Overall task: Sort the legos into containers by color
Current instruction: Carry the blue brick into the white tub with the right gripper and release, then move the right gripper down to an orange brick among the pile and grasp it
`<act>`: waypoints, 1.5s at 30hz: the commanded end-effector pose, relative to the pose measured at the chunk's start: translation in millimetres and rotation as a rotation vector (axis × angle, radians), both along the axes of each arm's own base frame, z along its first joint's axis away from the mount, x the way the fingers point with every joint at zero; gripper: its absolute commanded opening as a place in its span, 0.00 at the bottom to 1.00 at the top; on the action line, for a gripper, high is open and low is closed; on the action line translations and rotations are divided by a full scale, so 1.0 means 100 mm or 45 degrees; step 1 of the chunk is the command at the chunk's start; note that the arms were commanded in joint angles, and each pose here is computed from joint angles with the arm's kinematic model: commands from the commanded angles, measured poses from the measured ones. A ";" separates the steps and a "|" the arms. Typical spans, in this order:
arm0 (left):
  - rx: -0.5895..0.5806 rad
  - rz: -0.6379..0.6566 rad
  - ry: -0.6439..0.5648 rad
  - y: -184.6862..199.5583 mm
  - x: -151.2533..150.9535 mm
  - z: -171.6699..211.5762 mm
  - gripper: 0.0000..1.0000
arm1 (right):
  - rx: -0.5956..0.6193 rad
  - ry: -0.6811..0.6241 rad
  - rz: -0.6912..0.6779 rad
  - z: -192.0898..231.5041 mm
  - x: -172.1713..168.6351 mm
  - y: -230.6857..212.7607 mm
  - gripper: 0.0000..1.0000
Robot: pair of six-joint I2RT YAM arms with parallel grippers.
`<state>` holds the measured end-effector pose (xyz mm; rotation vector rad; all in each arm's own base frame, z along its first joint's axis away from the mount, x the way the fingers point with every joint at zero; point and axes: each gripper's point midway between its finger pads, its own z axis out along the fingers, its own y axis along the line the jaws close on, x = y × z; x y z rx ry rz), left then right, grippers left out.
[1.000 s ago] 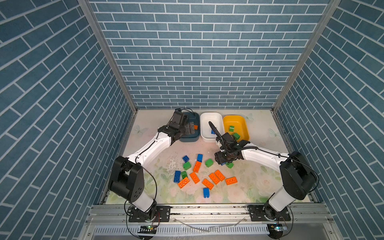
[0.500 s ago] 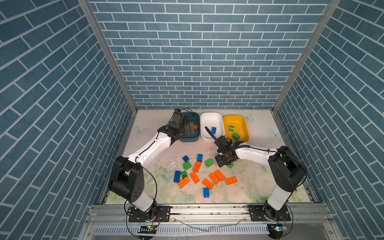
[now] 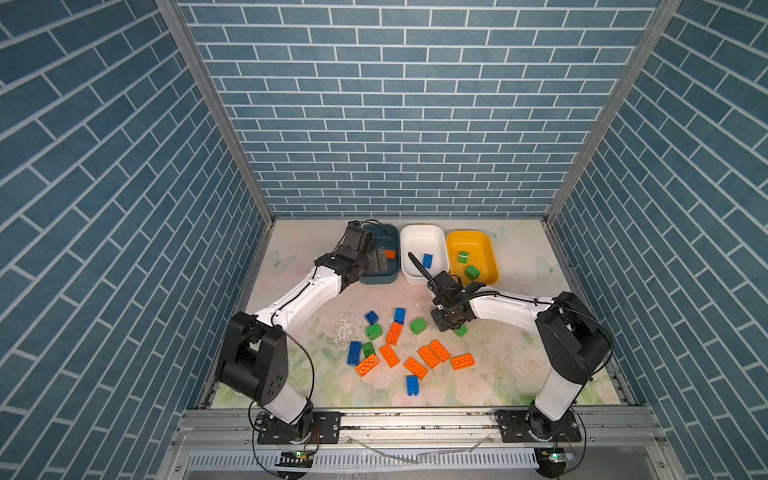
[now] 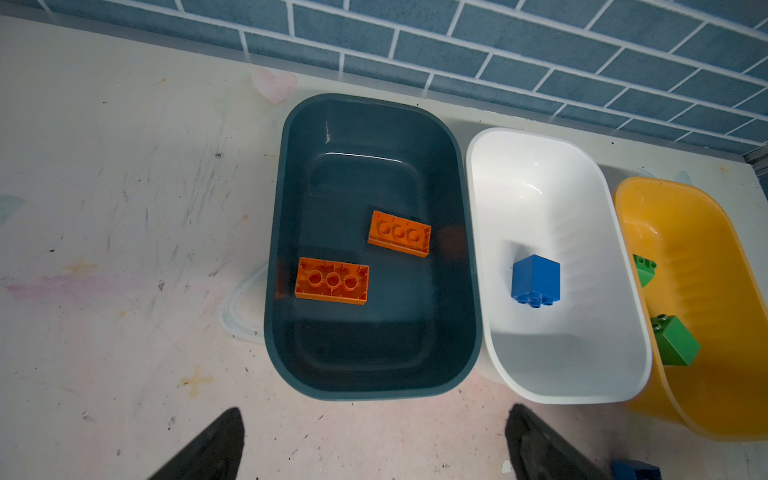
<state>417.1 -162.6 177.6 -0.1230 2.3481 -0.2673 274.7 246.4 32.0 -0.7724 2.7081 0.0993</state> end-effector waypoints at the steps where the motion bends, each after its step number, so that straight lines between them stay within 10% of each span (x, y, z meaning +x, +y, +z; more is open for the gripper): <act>1: 0.002 0.052 0.005 0.11 -0.05 0.03 0.99 | 0.105 -0.135 0.050 0.32 0.07 0.09 0.39; 15: -0.022 -0.001 0.105 0.10 -0.19 -0.11 0.99 | 0.520 -0.428 -0.132 1.03 0.74 0.34 0.38; 29: -0.105 -0.058 0.191 -0.04 -0.47 -0.31 0.99 | 0.316 -0.302 -0.159 0.83 1.41 0.37 0.42; 37: -0.023 -0.032 0.179 -0.04 -0.54 -0.32 0.99 | 0.306 -0.315 -0.174 1.00 1.66 0.51 0.71; 45: 0.058 -0.055 0.205 -0.16 -0.59 -0.38 0.99 | 0.383 -0.280 -0.186 1.13 1.12 0.28 0.85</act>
